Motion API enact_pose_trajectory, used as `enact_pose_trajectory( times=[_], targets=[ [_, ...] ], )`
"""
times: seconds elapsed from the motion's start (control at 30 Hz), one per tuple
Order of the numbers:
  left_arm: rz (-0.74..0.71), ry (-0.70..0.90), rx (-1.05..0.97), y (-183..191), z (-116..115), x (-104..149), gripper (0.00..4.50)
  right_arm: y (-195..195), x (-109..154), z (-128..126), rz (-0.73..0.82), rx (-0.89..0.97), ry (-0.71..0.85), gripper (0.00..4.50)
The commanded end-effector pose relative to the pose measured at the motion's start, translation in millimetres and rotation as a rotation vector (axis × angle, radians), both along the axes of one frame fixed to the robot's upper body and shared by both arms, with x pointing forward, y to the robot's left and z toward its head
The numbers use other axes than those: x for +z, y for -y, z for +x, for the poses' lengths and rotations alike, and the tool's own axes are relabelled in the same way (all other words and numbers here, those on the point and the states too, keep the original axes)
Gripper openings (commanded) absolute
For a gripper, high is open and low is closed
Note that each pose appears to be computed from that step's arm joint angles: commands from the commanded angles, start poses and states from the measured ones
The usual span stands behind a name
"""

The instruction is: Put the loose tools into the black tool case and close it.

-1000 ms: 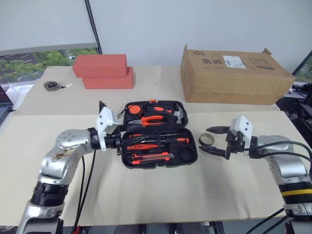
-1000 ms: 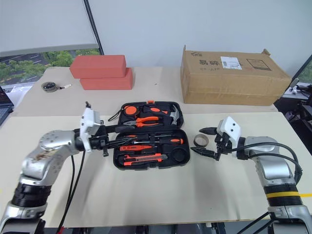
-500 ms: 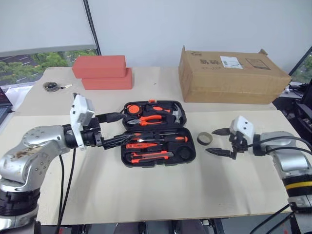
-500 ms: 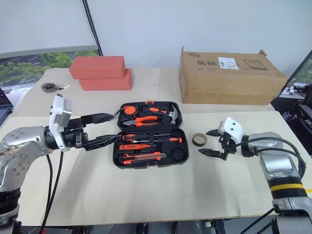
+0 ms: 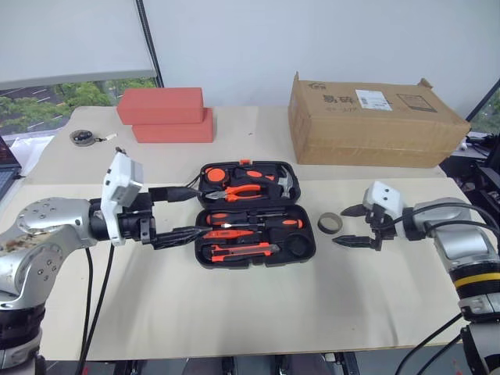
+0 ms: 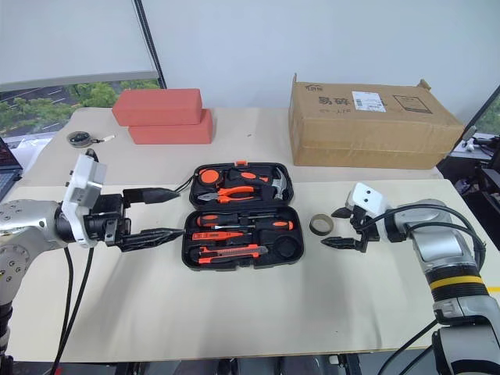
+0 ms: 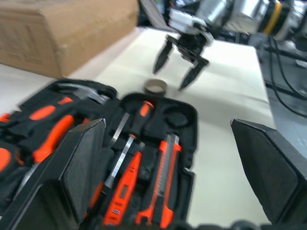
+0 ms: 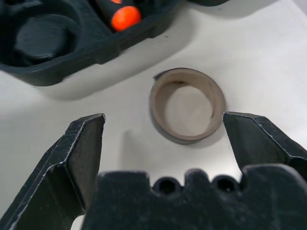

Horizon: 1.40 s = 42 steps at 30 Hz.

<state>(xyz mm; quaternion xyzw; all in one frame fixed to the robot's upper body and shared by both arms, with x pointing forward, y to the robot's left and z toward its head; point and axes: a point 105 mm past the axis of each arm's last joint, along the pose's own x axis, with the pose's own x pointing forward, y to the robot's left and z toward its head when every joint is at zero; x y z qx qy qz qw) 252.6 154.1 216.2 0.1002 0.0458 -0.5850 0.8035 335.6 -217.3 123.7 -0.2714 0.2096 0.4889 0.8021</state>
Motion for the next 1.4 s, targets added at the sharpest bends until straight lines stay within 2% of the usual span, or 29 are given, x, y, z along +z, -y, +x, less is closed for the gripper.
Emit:
enact_pose_trajectory(
  times=[0.03,0.1,0.2,0.47,0.6,0.83,1.0,1.1,1.13,1.27,1.4],
  targets=[
    [0.020,0.044,-0.034,3,-3,5,4.46,-6,7,6,-0.043,0.020,0.039,4.50],
    [0.027,0.043,-0.041,4,-3,4,4.46,-9,4,9,-0.060,0.025,0.039,4.50],
    [0.029,0.044,-0.043,4,-3,4,4.50,-12,3,13,-0.075,0.027,0.033,3.90],
    [0.029,0.042,-0.042,5,-7,1,4.50,-24,1,21,-0.105,0.076,0.038,1.17],
    [0.027,0.038,-0.037,5,-9,0,4.50,-24,-1,19,-0.121,0.091,0.021,0.07],
    [0.025,0.035,-0.032,6,-10,-1,4.50,-23,-1,22,-0.130,0.087,0.039,0.07],
    [0.020,0.033,-0.031,5,-10,-1,4.50,-20,34,24,-0.115,0.093,0.127,0.07],
    [0.020,0.028,-0.030,5,-11,-3,4.50,-37,55,11,-0.073,0.185,0.140,0.07],
    [0.019,0.027,-0.030,5,-10,-4,4.50,-52,57,0,-0.049,0.256,0.120,0.07],
    [0.024,0.030,-0.027,5,-7,-6,4.50,-84,48,-30,-0.024,0.401,0.051,0.07],
    [0.021,0.035,-0.028,7,-8,-5,4.50,-94,29,-37,-0.042,0.413,0.021,0.07]
  ],
)
